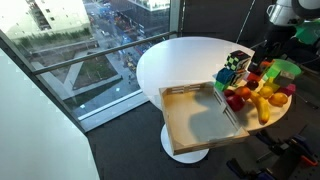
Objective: Put the toy orange on the tray
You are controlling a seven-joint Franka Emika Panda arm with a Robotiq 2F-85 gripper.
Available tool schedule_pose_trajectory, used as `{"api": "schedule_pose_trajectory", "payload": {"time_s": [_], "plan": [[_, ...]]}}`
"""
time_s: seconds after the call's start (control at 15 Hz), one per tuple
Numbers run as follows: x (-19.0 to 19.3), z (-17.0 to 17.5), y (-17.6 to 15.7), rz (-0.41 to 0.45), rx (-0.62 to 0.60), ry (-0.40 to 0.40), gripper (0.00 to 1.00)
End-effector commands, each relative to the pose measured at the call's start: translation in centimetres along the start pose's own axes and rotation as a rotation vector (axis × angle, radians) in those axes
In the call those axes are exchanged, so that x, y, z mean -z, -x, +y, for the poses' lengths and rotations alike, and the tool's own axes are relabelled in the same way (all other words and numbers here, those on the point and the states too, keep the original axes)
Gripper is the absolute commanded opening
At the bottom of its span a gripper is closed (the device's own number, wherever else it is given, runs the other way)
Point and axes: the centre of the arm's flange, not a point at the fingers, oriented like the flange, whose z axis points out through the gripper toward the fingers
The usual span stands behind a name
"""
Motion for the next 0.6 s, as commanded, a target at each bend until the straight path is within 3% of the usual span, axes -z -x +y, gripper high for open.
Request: {"api": "schedule_pose_trajectory", "payload": {"time_s": [0.0,0.53], "plan": [[-0.25,-0.01,-0.05,-0.005,-0.009,0.000,1.00],[-0.88,-0.04,-0.24,-0.018,-0.020,0.000,1.00]]}}
